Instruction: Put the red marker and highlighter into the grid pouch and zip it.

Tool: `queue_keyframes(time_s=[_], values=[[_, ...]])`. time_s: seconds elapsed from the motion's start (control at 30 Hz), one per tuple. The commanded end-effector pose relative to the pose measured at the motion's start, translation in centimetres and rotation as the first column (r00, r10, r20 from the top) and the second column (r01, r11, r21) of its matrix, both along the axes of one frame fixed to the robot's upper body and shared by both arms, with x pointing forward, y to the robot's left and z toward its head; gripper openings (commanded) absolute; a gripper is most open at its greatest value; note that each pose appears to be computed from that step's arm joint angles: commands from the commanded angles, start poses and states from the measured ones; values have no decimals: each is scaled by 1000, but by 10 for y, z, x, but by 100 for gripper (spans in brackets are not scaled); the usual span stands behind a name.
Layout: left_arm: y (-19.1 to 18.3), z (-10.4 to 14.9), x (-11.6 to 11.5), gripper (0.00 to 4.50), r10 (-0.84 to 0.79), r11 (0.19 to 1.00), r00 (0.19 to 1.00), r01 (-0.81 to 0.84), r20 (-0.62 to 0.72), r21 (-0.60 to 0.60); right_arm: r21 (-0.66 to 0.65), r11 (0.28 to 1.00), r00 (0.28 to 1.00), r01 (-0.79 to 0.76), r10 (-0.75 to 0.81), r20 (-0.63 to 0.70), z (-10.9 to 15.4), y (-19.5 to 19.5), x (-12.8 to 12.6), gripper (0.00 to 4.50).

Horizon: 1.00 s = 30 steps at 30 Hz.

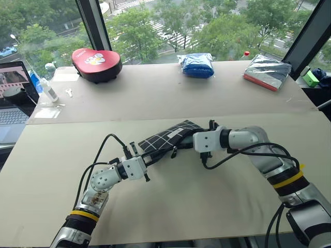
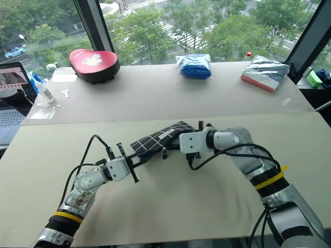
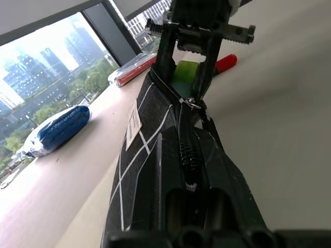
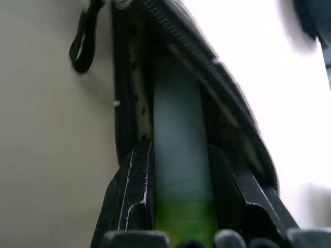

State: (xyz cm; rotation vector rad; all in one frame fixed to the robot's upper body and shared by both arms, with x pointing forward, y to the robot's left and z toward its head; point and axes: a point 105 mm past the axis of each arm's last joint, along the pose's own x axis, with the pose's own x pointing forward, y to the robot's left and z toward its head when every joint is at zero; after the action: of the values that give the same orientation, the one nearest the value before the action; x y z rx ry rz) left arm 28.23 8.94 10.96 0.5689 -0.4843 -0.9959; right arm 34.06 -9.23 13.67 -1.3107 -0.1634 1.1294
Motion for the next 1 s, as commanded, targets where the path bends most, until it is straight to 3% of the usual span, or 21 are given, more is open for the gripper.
queue_keyframes(time_s=[0.03,0.27,0.33,0.43,0.63,0.7,0.77,0.83,0.9,1.0], values=[[-3,12,-6,0,-32,999,999,33,39,-40,6,991,975,-131,128,182,20,15,0,107],[-3,14,-4,0,-26,998,999,28,37,-58,120,974,969,-192,168,183,27,21,-5,107],[-2,15,-4,0,-24,998,999,26,36,-62,174,972,983,-159,140,118,29,19,-5,208],[-2,14,-3,0,-23,998,999,25,33,-63,201,974,994,-100,89,63,34,9,1,307],[-2,12,-1,0,-14,998,999,16,31,-58,368,929,993,-32,72,-94,66,-7,-3,307],[-3,12,-2,0,-21,999,999,23,37,-49,486,867,907,104,117,-404,75,-16,-20,307],[-4,11,-3,0,-23,999,999,25,39,-47,514,843,758,161,228,-611,85,-25,-48,307],[-4,10,-3,0,-21,999,999,23,37,-48,526,827,679,198,272,-682,93,-33,-61,307],[-4,10,-3,0,-19,999,999,21,36,-48,545,800,653,251,276,-706,98,-41,-63,307],[-4,9,-3,0,-13,999,999,15,35,-49,588,733,700,341,219,-680,105,-56,-49,307]])
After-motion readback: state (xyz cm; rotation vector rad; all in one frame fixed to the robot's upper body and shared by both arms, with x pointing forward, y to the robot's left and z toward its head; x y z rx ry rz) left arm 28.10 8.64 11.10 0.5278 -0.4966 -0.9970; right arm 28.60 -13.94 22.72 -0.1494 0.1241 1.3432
